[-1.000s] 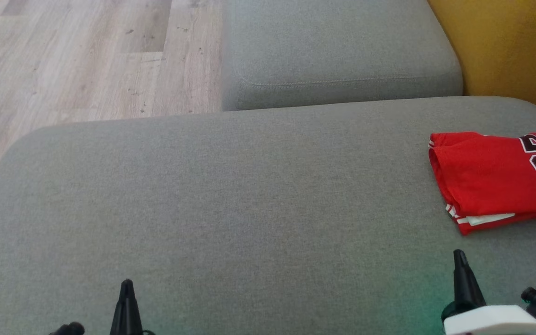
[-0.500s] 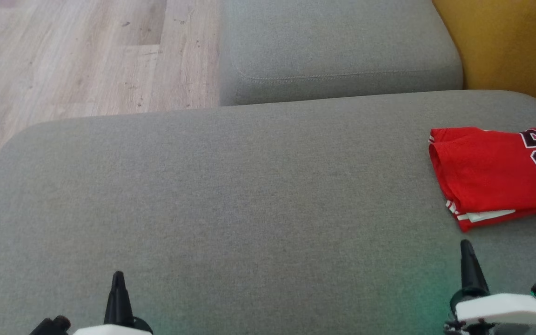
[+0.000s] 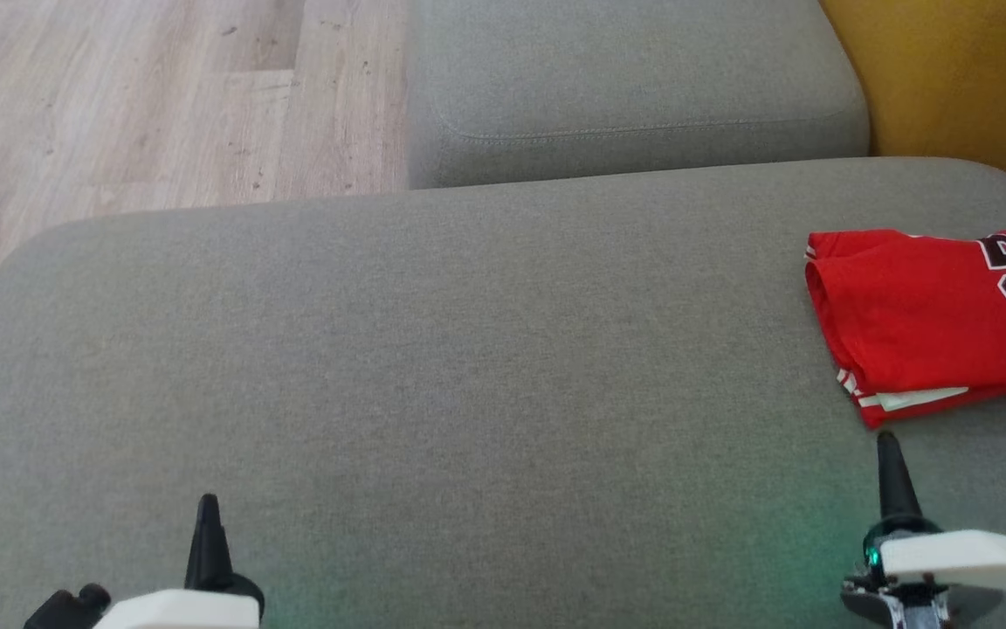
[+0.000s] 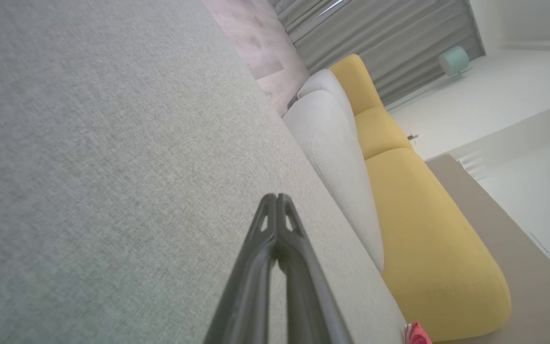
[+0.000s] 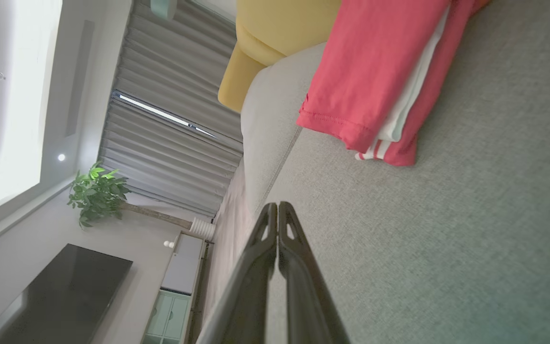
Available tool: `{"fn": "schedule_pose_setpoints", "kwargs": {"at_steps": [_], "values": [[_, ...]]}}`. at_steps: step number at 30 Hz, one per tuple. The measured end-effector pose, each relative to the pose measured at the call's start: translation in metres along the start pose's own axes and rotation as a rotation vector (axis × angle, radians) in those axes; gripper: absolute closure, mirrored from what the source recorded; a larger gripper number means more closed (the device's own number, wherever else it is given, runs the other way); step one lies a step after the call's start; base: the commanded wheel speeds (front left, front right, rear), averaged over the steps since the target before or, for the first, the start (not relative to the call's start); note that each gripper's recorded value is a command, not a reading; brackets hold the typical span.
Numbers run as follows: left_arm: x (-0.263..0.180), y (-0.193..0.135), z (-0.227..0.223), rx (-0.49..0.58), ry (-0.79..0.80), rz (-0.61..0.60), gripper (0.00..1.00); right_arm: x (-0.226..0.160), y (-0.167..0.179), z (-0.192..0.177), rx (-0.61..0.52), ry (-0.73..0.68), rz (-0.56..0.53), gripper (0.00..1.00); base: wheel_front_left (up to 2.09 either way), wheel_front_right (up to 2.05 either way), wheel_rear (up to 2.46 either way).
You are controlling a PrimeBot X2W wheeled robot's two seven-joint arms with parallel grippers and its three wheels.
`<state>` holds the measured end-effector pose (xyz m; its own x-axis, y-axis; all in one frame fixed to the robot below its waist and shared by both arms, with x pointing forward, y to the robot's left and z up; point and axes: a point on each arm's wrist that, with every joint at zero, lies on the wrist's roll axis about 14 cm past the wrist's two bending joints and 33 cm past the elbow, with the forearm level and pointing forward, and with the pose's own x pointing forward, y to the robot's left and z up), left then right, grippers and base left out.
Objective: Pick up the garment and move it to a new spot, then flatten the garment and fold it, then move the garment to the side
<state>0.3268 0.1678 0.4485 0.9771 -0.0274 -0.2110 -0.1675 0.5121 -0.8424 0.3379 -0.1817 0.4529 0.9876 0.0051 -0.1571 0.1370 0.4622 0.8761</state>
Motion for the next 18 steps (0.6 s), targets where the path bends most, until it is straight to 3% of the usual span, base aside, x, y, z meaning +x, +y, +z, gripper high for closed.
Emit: {"fn": "schedule_pose_setpoints", "kwargs": {"at_steps": [18], "values": [[0.017,-0.006,0.015,-0.232,-0.012,-0.030,1.00,0.015,0.008,0.014,0.215,-0.022,0.018,1.00,0.00,0.00,0.00]]}}
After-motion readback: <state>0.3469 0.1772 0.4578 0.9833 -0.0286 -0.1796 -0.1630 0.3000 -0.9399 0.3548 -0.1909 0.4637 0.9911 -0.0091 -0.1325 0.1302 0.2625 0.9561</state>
